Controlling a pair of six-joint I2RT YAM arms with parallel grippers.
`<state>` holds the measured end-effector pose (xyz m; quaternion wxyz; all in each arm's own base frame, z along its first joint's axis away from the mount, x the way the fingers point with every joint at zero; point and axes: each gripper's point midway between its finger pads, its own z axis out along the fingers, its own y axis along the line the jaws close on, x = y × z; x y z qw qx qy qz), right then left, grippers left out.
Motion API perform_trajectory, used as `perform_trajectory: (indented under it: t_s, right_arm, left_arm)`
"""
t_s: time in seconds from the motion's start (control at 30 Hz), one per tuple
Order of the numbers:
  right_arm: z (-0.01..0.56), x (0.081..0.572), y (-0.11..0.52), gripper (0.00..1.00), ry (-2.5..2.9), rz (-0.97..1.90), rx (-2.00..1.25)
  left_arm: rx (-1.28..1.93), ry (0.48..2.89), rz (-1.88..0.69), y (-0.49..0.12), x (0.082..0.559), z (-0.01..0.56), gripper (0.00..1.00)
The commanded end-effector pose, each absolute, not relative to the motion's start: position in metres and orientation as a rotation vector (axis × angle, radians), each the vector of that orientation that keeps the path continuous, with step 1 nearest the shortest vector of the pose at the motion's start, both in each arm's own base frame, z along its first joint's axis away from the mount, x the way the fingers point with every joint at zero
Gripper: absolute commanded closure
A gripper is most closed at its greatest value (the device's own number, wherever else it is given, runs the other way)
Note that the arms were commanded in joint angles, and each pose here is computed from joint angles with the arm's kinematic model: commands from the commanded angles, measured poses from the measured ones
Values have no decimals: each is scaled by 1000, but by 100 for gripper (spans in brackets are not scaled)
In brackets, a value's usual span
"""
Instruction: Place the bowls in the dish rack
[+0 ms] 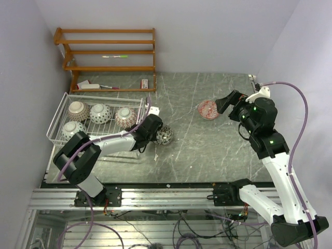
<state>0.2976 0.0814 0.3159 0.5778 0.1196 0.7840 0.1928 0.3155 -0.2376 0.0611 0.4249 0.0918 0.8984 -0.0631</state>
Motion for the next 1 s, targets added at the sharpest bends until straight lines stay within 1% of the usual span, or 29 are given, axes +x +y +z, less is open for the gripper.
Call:
perform_trajectory:
  t_s: [0.0, 0.13, 0.17, 0.23, 0.33, 0.37, 0.47, 0.57, 0.8, 0.9, 0.97]
  right_arm:
    - [317, 296, 80, 0, 1819, 454, 278]
    - [316, 294, 79, 0, 1819, 452, 278]
    - [316, 294, 79, 0, 1818, 452, 279]
    - [315, 295, 80, 0, 1819, 455, 279]
    - [314, 296, 81, 0, 1820, 462, 278]
    - [314, 296, 81, 0, 1819, 464, 278]
    - [300, 298, 82, 0, 1849, 459, 282]
    - [299, 299, 83, 0, 1852, 461, 282]
    - [297, 299, 81, 0, 1858, 448, 282]
    - [296, 299, 79, 0, 1860, 431, 286]
    - [295, 300, 78, 0, 1863, 423, 288]
  left_arm:
    - [224, 2243, -129, -229, 315, 55, 64]
    - [206, 2222, -123, -226, 316, 70, 52]
    - [201, 2221, -115, -225, 316, 78, 46]
    - [200, 2215, -87, -222, 316, 91, 41]
    - [225, 2165, -69, -228, 308, 116, 26]
    - [236, 2148, -73, -232, 304, 124, 25]
    - [320, 2110, -138, -254, 291, 141, 26]
    - [455, 2082, -204, -282, 278, 141, 28]
    - [713, 2109, -215, -323, 275, 94, 25]
    - [764, 2137, -162, -328, 280, 71, 25]
    - [779, 2145, -146, -332, 283, 63, 28]
